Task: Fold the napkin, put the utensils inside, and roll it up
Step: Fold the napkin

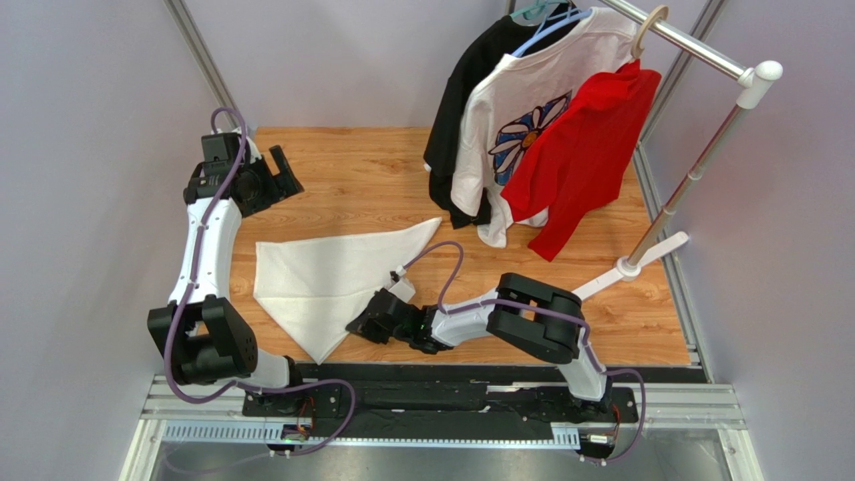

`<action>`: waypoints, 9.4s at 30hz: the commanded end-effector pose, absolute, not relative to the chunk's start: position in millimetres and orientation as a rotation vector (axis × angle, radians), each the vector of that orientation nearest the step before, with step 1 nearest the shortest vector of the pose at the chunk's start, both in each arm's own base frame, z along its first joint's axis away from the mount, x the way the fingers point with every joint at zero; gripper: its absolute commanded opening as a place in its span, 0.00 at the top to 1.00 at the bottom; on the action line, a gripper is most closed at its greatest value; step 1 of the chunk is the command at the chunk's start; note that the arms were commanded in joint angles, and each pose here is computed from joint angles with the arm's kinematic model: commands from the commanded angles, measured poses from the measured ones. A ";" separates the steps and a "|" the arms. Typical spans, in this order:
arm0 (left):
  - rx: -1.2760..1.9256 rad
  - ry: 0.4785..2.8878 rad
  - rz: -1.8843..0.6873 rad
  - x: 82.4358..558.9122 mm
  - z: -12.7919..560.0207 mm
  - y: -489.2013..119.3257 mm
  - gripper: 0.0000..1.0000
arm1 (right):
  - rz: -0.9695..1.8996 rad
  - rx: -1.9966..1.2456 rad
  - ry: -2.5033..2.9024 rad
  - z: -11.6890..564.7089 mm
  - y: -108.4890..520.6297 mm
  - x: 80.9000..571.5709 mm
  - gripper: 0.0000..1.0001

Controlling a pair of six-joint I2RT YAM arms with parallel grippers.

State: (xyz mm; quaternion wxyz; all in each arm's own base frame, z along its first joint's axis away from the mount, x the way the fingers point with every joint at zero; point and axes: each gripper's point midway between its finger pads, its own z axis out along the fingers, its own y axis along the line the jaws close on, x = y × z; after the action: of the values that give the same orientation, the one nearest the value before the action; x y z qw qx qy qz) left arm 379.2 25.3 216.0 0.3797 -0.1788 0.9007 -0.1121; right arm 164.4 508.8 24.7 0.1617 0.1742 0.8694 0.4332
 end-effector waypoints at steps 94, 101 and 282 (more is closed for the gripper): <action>-0.340 2.218 -0.530 381.0 244.8 -10.6 0.05 | 0.532 0.571 2.193 46.3 293.9 449.7 1.00; -0.341 2.225 -0.540 381.7 242.6 -11.7 0.06 | 0.583 0.627 2.089 75.1 285.3 448.5 1.00; -0.348 2.242 -0.483 381.1 235.1 -6.0 0.06 | 0.909 -0.572 2.011 153.3 453.5 213.2 0.33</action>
State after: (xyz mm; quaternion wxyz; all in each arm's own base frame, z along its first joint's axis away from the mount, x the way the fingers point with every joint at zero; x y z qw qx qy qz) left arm 379.2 -6.1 232.4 0.3897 -0.1437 0.8880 -0.1972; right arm 168.2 488.3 166.9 0.4040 -0.2171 0.7756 0.4337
